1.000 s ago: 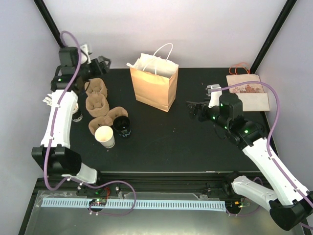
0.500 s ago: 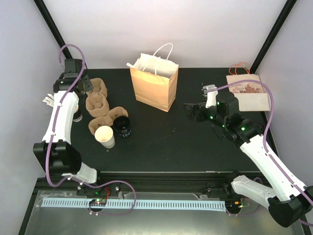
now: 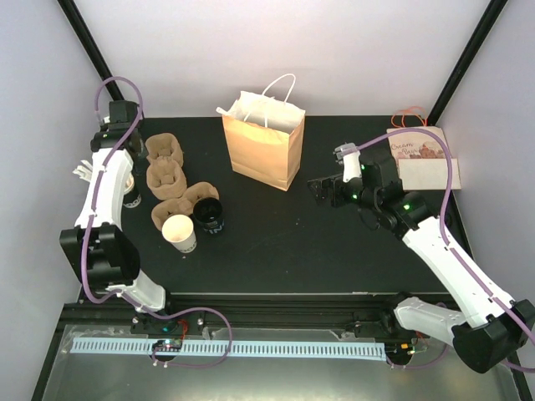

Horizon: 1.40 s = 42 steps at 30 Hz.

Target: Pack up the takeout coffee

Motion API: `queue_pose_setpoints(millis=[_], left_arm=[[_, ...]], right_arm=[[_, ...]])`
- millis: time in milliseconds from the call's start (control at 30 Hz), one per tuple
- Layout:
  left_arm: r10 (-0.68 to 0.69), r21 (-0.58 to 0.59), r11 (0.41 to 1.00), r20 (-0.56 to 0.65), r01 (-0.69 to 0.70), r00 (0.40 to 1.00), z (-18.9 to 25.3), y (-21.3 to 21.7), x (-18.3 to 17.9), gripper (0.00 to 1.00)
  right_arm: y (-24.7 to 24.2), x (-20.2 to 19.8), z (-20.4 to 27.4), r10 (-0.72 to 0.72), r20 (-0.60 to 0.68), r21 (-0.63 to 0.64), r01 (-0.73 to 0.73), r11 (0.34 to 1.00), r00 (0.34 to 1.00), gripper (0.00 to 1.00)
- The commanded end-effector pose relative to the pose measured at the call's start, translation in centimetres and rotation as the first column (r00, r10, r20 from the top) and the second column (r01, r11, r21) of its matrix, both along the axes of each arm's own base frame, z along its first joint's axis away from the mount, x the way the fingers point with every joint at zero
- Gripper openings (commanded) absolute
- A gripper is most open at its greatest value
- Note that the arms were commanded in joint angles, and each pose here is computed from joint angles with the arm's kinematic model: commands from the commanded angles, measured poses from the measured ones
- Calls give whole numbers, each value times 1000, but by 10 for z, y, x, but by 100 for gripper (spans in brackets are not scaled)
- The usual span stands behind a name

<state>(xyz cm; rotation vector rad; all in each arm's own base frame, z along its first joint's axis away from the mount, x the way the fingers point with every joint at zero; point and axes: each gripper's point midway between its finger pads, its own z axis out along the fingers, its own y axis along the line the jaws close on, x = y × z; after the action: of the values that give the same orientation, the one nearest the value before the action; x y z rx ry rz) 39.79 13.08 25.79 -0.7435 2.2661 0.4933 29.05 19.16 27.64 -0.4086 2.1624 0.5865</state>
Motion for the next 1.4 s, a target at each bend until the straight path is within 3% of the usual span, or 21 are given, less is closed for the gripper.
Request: queue_pose_setpoints(millis=[0,433,567,733,800,1167,1367], left_arm=[[2,1,1000,-9,-2,1000,-2,12,7,53],[-69,-77,995,-59,65,996,-34,4,30,47],[-73,-78,995,-63,68,995,-38,5,35,32],[-48,-52,998,-61,45,997,-25,11,33,6],[-44,-37,998,-46,42,998,-14,12,31,2],[-51,-84,995,26,53,998,37,0,8,2],[-175,-232,948,188,217,966,92,-43,-1,1]], right_arm=[[1,-2,12,19,18,5,-19,1000,1000,100],[4,-3,11,30,4,8,-30,1000,1000,100],[3,-3,13,28,8,8,-28,1000,1000,100],[4,-3,11,34,4,6,-34,999,999,100],[5,-2,11,36,4,7,-36,999,999,100],[9,0,6,55,-13,2,-55,998,998,100],[11,1,2,64,-22,-1,-64,998,998,100]])
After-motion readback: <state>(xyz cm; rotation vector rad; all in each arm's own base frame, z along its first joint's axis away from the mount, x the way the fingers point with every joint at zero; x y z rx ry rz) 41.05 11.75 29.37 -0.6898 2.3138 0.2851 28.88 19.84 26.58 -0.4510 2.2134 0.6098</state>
